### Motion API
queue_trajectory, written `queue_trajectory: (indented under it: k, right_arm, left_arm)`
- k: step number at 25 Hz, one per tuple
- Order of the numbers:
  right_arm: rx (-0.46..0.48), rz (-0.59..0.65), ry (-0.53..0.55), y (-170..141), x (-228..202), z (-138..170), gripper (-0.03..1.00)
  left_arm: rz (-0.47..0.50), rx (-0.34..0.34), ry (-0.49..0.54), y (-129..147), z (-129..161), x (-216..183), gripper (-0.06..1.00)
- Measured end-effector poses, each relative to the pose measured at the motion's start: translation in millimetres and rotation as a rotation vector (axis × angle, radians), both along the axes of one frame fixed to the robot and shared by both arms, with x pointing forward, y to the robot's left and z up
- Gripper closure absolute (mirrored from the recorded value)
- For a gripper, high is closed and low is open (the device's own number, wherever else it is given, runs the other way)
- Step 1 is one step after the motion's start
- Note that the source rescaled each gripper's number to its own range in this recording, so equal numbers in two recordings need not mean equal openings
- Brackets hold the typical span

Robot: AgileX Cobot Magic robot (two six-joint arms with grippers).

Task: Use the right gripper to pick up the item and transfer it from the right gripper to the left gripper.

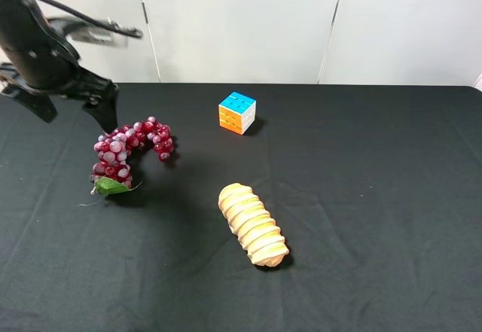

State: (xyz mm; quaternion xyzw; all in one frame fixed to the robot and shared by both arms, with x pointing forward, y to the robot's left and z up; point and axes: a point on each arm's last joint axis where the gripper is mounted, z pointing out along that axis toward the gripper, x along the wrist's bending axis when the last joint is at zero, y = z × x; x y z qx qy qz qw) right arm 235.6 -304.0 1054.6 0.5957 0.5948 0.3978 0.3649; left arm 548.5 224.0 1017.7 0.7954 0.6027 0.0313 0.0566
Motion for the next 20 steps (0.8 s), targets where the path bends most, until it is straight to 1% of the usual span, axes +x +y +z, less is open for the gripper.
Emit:
queue_trajectory:
  k: [6, 11, 15, 17, 20]
  right_arm:
    - [0.0, 0.0, 0.0, 0, 0, 0, -0.03]
    - [0.0, 0.0, -0.001, 0, 0, 0, -0.03]
    - [0.0, 0.0, -0.001, 0, 0, 0, -0.03]
    - [0.0, 0.0, -0.001, 0, 0, 0, -0.03]
    - [0.0, 0.0, -0.001, 0, 0, 0, -0.03]
  left_arm:
    - [-0.002, -0.021, -0.086, 7, 47, -28, -0.06]
    - [-0.004, -0.038, -0.154, 15, 86, -62, -0.06]
    - [-0.004, -0.062, -0.241, 23, 116, -96, -0.06]
    - [0.005, -0.074, -0.274, 28, 125, -118, -0.06]
    - [0.039, -0.094, -0.313, 36, 126, -151, -0.06]
